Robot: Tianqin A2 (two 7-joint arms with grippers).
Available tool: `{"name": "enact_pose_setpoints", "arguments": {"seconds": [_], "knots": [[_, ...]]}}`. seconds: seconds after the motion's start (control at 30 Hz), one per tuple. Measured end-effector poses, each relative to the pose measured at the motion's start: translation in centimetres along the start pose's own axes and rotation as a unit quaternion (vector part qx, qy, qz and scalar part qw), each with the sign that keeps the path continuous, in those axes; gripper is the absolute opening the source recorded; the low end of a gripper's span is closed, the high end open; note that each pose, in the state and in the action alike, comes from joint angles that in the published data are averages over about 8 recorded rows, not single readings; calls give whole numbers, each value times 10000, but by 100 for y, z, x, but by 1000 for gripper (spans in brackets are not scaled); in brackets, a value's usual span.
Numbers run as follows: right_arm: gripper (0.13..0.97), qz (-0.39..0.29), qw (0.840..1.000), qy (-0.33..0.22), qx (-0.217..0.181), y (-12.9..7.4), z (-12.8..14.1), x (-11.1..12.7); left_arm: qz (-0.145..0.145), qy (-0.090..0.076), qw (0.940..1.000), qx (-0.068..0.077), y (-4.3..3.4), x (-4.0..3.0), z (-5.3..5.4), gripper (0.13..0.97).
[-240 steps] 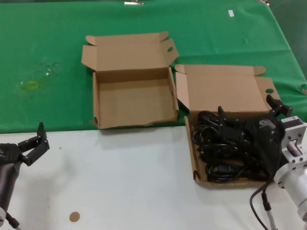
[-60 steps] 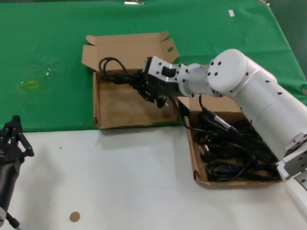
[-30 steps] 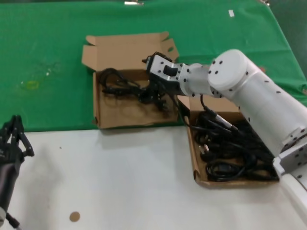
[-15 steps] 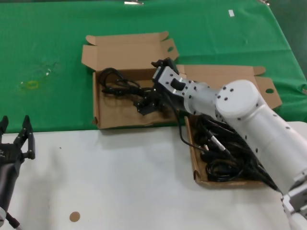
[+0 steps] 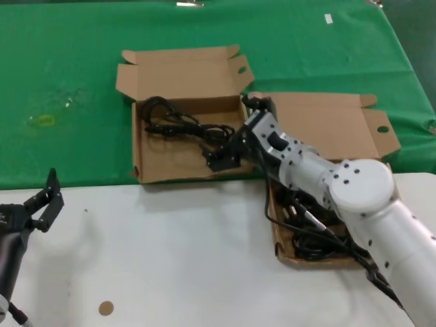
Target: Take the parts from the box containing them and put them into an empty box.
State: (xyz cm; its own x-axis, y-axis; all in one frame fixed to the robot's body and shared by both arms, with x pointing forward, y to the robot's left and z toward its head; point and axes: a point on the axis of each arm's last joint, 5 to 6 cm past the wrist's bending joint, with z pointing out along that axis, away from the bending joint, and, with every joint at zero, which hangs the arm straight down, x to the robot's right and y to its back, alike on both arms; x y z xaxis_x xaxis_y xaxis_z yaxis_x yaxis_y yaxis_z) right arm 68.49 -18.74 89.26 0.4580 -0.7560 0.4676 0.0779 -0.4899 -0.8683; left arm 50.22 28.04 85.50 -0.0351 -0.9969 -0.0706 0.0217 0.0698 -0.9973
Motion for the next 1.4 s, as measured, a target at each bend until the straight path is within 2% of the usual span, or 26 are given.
{"name": "enact_pose_setpoints", "arguments": {"seconds": [0.03, 0.3, 0.6, 0.73, 1.0, 1.4], "knots": [[950, 64, 10000, 47, 14, 25, -32, -12, 0, 0, 10000, 0, 0, 0, 0, 513], [966, 552, 9975, 434, 106, 212, -305, -95, 2, 0, 10000, 0, 0, 0, 0, 731], [966, 1047, 9904, 889, 181, 386, -650, -163, 1, 0, 10000, 0, 0, 0, 0, 879], [966, 1247, 9860, 1091, 205, 452, -816, -188, 1, 0, 10000, 0, 0, 0, 0, 879], [966, 1609, 9754, 1488, 241, 556, -1162, -229, 1, 0, 10000, 0, 0, 0, 0, 955], [966, 2045, 9571, 2036, 278, 636, -1689, -272, 0, 0, 10000, 0, 0, 0, 0, 966]]}}
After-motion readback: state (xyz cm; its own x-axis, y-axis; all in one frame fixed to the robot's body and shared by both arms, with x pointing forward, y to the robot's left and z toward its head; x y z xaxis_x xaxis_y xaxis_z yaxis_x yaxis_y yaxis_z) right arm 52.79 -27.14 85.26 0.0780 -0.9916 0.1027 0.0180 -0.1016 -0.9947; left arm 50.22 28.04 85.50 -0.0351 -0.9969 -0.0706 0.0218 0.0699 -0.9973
